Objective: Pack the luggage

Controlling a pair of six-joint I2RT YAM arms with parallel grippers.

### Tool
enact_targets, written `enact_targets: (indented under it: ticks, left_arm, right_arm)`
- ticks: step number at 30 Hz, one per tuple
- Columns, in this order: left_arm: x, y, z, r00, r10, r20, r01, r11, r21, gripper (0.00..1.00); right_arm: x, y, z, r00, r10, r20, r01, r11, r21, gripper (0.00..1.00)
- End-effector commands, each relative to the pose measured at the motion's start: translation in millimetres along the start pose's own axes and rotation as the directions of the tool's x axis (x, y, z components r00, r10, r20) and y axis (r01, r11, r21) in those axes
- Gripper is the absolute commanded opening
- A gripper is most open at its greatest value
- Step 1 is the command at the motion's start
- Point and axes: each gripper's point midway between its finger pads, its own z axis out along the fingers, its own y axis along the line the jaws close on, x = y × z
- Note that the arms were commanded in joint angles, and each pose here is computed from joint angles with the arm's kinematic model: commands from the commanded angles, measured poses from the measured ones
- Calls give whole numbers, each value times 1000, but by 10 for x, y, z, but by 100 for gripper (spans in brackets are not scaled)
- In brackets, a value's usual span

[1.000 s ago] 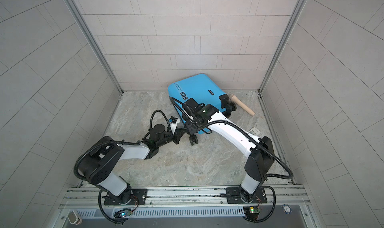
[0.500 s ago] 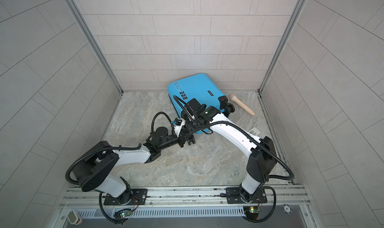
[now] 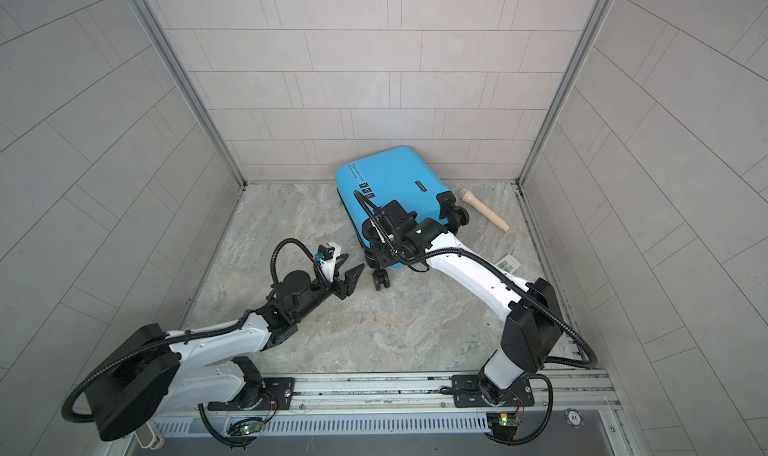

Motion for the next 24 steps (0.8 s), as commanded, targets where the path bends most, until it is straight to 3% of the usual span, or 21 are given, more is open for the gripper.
enact_targets:
  ticks: [1, 2, 4, 6, 12, 24]
  left_arm:
    - [82, 187, 29, 997, 40, -67, -46, 994, -98, 56]
    - [102, 195, 50, 997, 32, -64, -38, 995, -93, 57]
    - [127, 189, 103, 999, 15, -50, -19, 997, -78, 69]
    - [163, 210, 174, 999, 11, -46, -15, 996, -89, 73]
    - [201, 251, 377, 999, 51, 1, -50, 993, -110, 77]
    - [241, 343, 801, 994, 107, 16, -104, 984, -147, 74]
  right_arm:
    - [-576, 170, -565, 961, -8, 275, 27, 998, -65, 0]
    - [-570, 180, -568, 962, -8, 275, 28, 997, -69, 0]
    - [-564, 194, -558, 962, -9, 271, 31, 997, -77, 0]
    - [-556, 206, -542, 964, -8, 267, 31, 996, -82, 0]
    - [-547, 211, -528, 965, -6, 263, 29, 996, -84, 0]
    - [-551, 227, -542, 965, -4, 263, 29, 996, -89, 0]
